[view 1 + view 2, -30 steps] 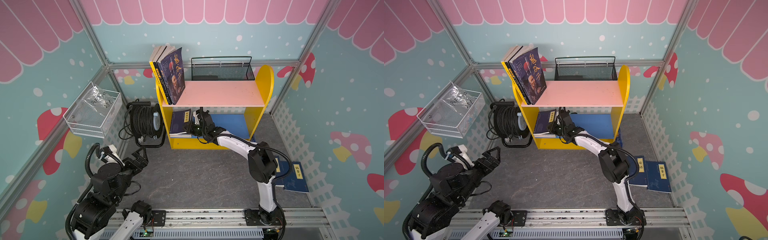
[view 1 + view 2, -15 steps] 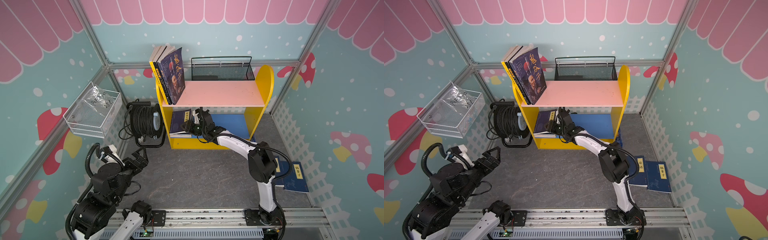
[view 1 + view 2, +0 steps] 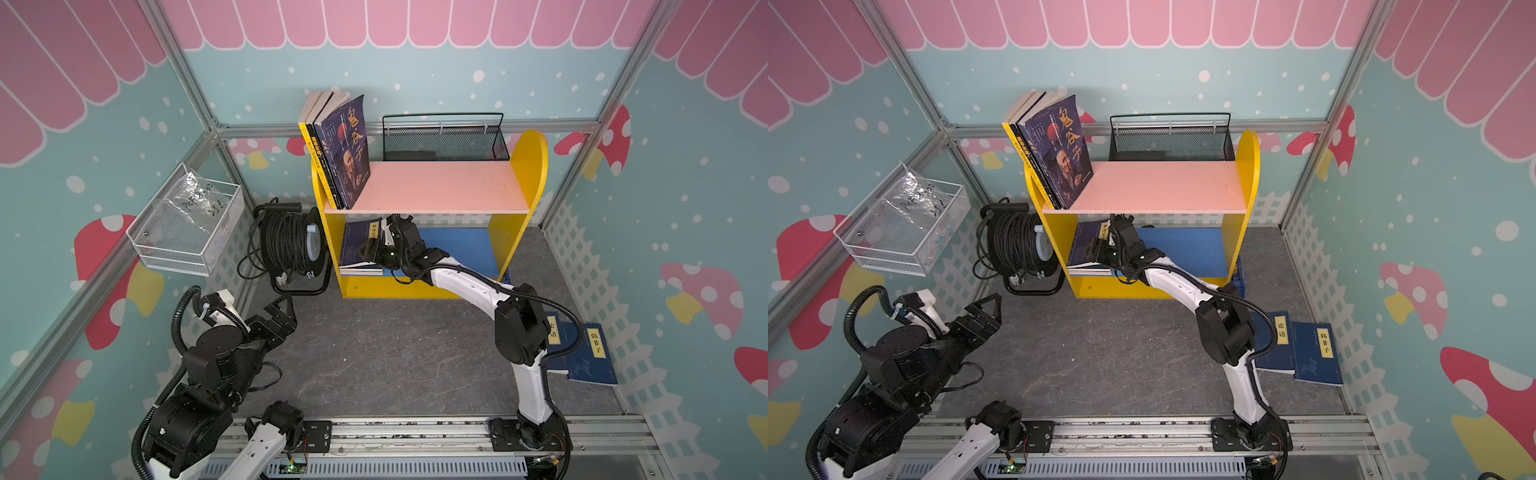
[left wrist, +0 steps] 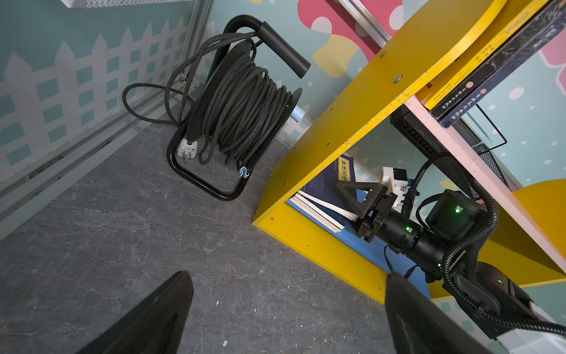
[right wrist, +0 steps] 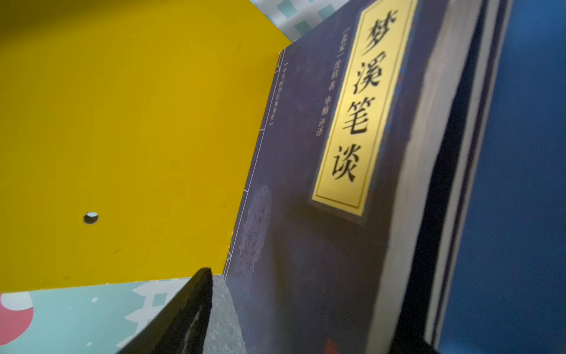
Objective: Stacking books/files
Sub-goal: Place the book on the bookshelf.
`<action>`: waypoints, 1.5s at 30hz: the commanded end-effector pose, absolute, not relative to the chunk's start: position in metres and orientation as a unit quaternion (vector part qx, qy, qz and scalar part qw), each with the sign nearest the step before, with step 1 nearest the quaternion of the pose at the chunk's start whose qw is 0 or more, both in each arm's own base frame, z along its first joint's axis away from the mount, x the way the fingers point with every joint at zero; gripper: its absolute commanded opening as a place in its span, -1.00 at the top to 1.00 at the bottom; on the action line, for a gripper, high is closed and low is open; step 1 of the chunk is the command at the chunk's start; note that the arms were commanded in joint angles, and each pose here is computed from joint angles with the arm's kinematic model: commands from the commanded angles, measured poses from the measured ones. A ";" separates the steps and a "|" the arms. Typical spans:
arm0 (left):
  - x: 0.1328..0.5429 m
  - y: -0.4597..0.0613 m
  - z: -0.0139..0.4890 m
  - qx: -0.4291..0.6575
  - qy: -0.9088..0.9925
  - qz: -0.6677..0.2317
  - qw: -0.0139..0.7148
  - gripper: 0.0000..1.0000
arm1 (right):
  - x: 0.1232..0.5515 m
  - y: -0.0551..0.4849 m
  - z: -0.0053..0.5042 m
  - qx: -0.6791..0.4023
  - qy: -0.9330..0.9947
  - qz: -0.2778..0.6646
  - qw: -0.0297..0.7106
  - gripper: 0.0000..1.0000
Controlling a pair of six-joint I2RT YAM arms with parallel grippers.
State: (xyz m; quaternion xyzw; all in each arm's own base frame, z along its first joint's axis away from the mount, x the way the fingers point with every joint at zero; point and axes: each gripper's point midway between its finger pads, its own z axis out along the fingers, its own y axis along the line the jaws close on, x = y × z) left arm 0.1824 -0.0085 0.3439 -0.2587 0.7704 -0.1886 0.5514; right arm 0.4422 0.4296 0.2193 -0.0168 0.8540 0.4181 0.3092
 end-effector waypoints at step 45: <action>0.188 -0.019 0.341 -0.247 0.776 -0.209 0.542 -0.99 | 0.371 0.349 0.223 -0.011 0.882 0.304 0.360 -0.99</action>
